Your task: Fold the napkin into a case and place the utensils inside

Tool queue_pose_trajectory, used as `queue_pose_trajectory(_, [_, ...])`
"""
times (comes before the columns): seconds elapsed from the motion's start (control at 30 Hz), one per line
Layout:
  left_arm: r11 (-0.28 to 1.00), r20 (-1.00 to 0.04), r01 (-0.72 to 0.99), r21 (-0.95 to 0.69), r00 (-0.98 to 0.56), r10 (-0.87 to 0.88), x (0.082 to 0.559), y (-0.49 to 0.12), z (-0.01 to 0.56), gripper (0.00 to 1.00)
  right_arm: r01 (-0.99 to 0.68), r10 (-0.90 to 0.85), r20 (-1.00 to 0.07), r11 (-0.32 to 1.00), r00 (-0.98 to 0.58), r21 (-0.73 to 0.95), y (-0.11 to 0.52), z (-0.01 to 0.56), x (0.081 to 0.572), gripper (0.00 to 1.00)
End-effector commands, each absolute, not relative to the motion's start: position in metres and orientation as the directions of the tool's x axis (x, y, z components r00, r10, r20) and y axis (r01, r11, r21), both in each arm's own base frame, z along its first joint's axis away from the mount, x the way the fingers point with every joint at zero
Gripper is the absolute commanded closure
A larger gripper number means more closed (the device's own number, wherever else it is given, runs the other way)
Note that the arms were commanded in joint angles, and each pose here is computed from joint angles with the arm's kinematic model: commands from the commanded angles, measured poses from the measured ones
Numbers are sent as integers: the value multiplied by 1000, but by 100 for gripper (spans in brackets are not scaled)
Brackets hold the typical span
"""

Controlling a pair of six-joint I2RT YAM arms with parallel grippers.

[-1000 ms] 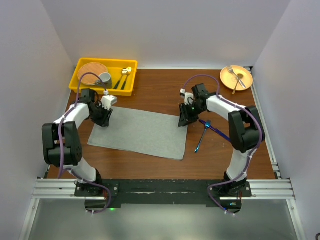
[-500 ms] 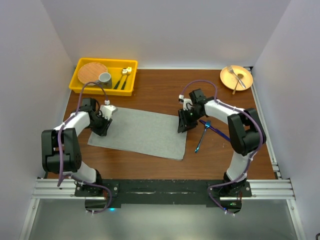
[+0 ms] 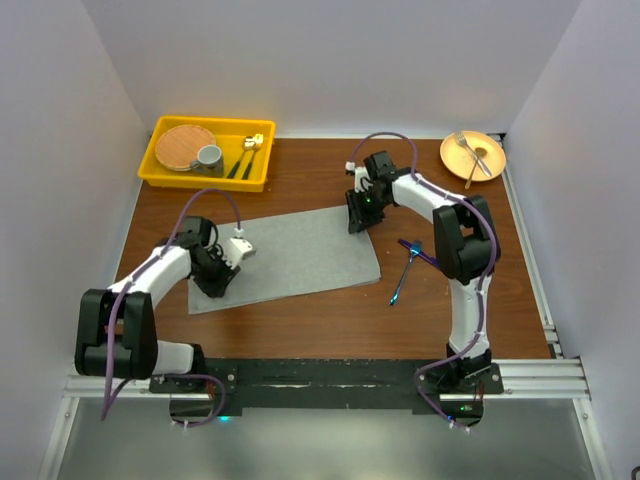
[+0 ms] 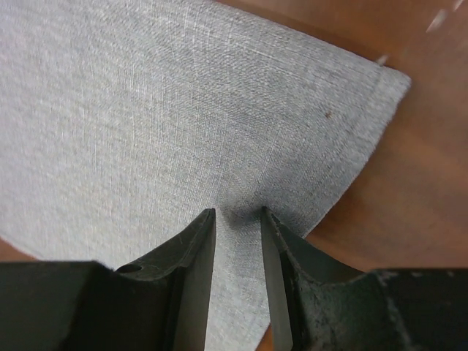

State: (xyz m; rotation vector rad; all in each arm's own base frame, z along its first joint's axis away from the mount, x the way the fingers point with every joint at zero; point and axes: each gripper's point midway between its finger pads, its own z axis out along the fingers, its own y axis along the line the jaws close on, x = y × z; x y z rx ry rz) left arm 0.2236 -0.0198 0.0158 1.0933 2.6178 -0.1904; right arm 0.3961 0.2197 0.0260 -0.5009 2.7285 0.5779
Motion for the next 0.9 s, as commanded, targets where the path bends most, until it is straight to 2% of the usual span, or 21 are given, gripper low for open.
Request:
queue_pose_trajectory(0.0, [653,-370,748,-119,-644,670,200,-61,27,67,-468,-320,-449,841,-834,271,220,62,418,62])
queue_pose_trajectory(0.13, [685,-400,725,-71,-650,646,220,-62,47,62,-493,-305,-516,826,-800,275,219,103,408,57])
queue_pose_trajectory(0.27, [757,-446,652,-44,-691,568,243,-51,65,59,-542,-355,-531,802,-769,249,213,105,394,55])
queue_pose_trajectory(0.37, [767,-437,640,-41,-702,563,246,-46,60,59,-544,-352,-515,788,-782,287,217,92,388,55])
queue_pose_trajectory(0.5, [786,-384,616,-48,-738,555,249,-38,41,59,-518,-348,-440,774,-828,363,225,70,376,58])
queue_pose_trajectory(0.87, [837,-374,545,-46,-787,491,294,-7,27,60,-483,-384,-301,768,-873,420,208,26,312,62])
